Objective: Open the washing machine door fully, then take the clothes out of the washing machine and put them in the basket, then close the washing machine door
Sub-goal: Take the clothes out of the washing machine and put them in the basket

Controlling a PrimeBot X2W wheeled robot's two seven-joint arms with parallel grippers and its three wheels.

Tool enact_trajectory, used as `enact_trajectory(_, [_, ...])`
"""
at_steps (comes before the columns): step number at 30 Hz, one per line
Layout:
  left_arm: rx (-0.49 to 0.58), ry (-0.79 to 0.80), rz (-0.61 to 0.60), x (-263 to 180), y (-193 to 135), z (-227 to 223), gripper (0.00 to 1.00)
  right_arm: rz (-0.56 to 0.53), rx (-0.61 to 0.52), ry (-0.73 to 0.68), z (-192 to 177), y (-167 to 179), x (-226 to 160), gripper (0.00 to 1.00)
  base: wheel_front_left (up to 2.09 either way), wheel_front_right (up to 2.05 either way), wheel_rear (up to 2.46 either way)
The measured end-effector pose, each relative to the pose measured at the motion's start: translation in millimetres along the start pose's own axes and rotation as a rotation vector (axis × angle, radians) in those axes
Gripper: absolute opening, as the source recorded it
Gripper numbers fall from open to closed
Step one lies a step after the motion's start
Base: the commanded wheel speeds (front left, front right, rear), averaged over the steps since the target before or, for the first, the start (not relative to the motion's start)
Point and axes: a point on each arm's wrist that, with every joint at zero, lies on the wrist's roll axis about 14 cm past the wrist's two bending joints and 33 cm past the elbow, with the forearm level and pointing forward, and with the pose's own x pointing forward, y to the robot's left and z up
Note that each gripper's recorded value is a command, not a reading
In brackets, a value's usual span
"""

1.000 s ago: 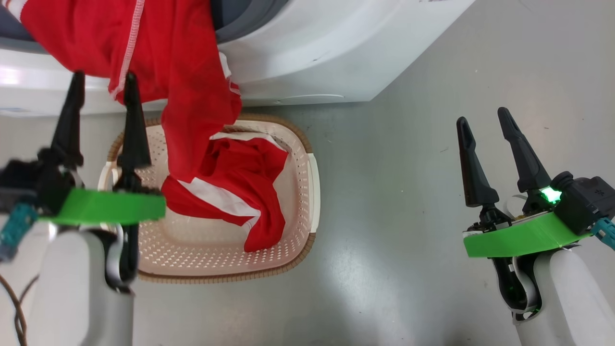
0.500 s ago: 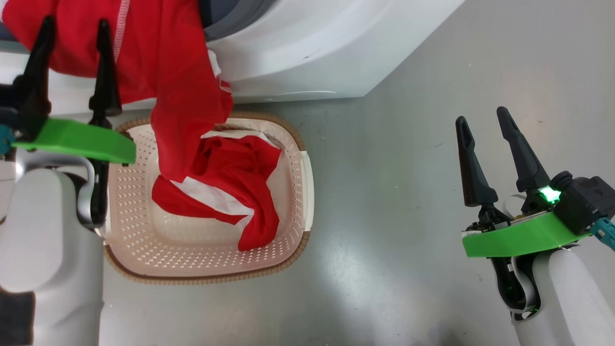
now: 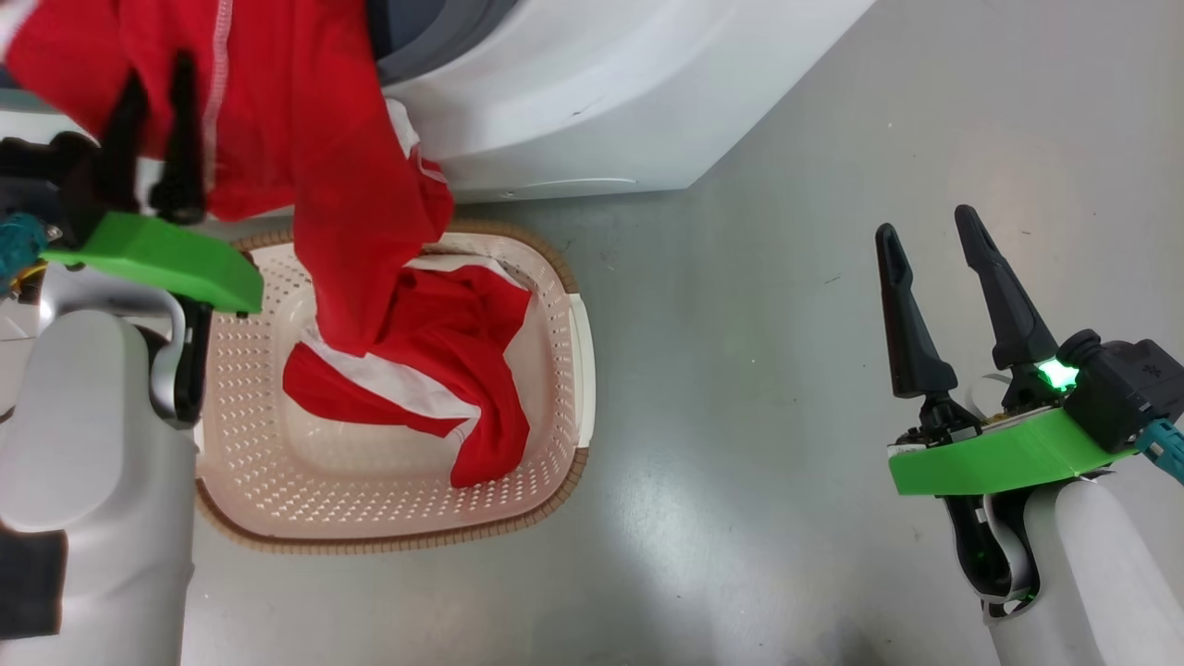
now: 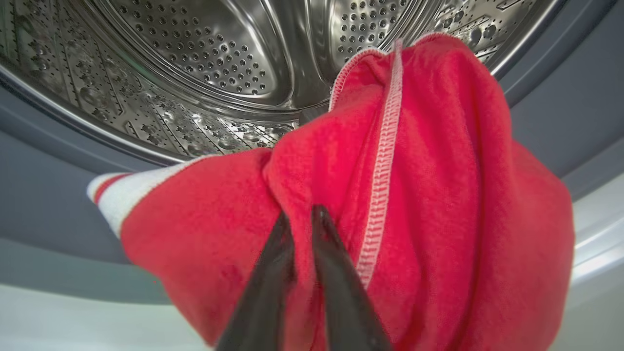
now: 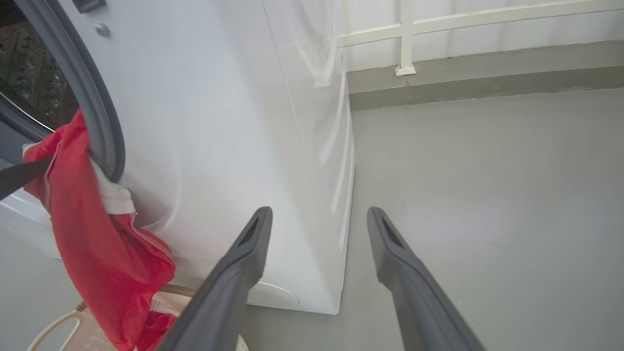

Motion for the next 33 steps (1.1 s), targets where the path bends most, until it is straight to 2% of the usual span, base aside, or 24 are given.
enact_trajectory(10, [0.007, -0.012, -0.023, -11, -9, 3, 0.00, 0.010, 0.003, -0.011, 4, 4, 1, 1.00, 0.00, 0.00, 0.00])
enact_trajectory(20, [-0.029, 0.095, -0.047, -57, -27, -43, 0.00, 0.028, 0.012, -0.011, 3, 11, 4, 1.00, 0.00, 0.00, 0.00])
enact_trajectory(33, [-0.096, 0.368, -0.036, -104, -38, -129, 0.00, 0.026, 0.015, 0.006, -5, 10, 5, 1.00, 0.00, 0.00, 0.00])
